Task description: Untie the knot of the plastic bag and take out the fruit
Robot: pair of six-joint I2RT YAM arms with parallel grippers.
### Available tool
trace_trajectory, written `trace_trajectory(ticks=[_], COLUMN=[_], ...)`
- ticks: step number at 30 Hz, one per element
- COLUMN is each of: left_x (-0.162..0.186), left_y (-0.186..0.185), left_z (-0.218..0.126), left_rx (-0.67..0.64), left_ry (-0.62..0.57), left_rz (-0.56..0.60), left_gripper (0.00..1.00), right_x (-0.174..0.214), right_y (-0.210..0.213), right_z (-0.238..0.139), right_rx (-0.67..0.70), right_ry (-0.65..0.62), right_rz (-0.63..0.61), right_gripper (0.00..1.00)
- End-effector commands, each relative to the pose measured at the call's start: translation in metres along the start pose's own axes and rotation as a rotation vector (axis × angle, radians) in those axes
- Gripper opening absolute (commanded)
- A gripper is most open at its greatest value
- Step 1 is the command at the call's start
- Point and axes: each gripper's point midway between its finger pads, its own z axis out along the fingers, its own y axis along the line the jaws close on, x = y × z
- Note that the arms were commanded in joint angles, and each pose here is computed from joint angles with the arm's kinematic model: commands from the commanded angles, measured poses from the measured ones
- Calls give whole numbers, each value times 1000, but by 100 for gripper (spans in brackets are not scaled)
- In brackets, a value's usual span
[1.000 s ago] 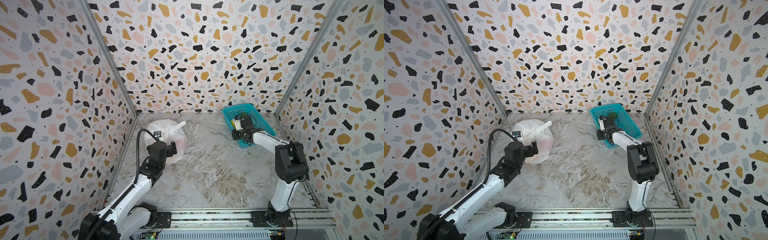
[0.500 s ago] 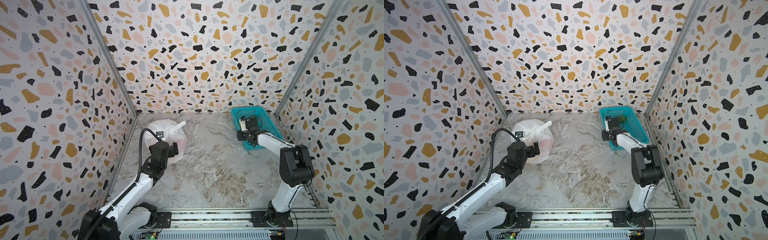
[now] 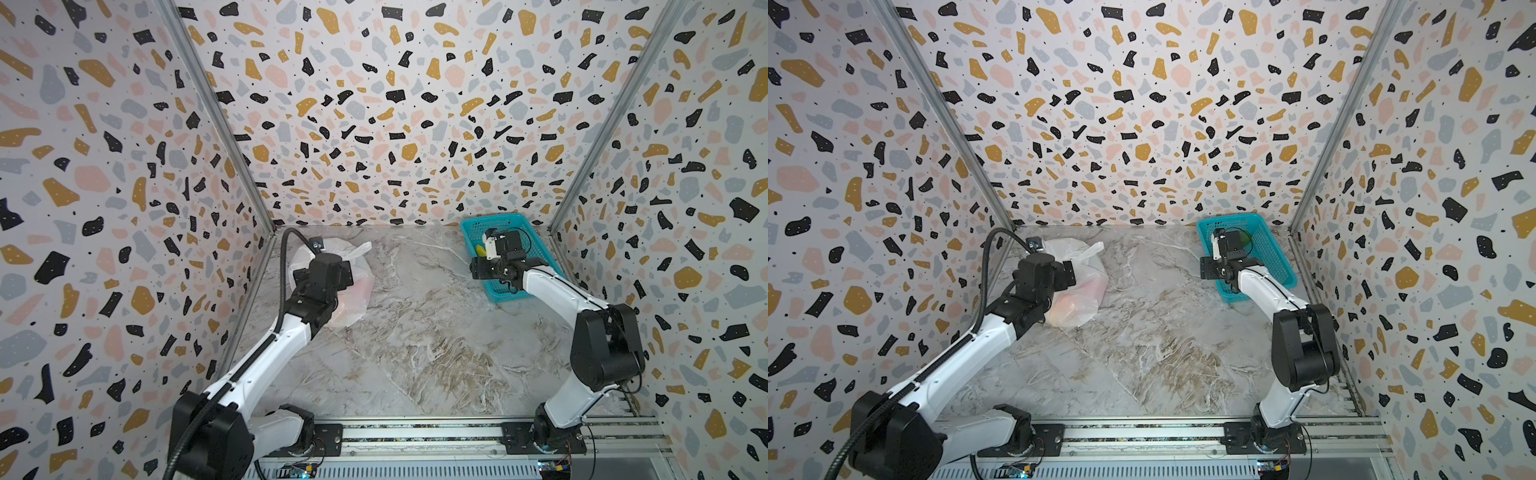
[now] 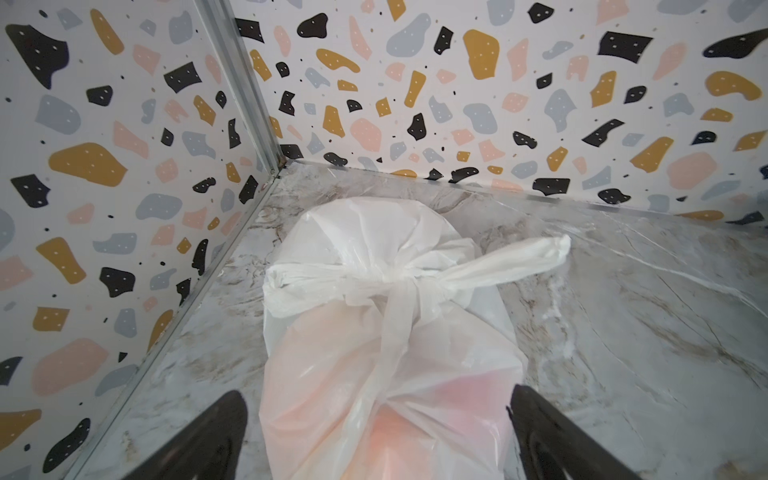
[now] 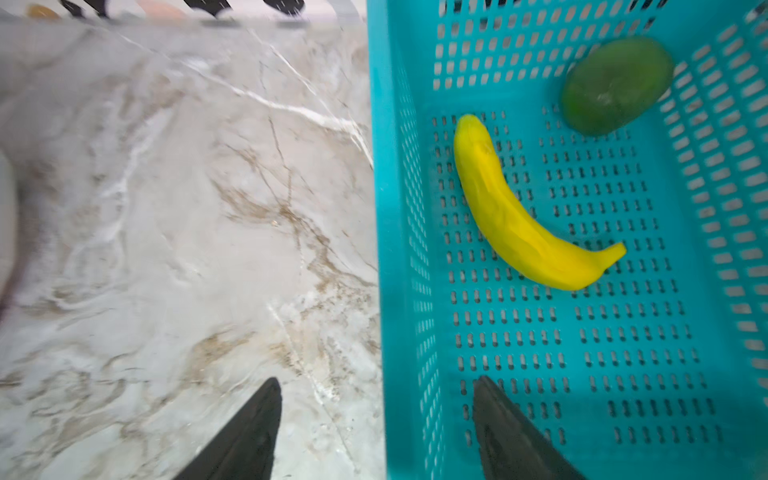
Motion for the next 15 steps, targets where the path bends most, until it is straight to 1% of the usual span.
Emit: trace_trajectory(ticks=[1, 3, 5, 7, 10, 15], left_x=[-5, -2, 9, 21, 33, 46], left_y=[11, 10, 8, 3, -9, -14], left_z=[23, 37, 52, 66, 82, 104], left_rx=[-34, -47, -56, -47, -20, -45], left_ry=[97, 149, 215, 282, 341, 440], left_rz=[10, 22, 27, 6, -5, 28], left_gripper=[99, 100, 100, 97, 93, 92], right_x=[-27, -29, -28, -27, -26, -26], right_y=[16, 20, 22, 22, 23, 26], right_z=[-41, -52, -60, -66, -74, -82], right_rx=[-37, -53, -63, -63, -68, -86], right_ry=[-69, -77, -80, -85, -91, -100], right_rz=[-3, -2, -4, -5, -7, -5], right_gripper=[76, 77, 78, 79, 81, 83])
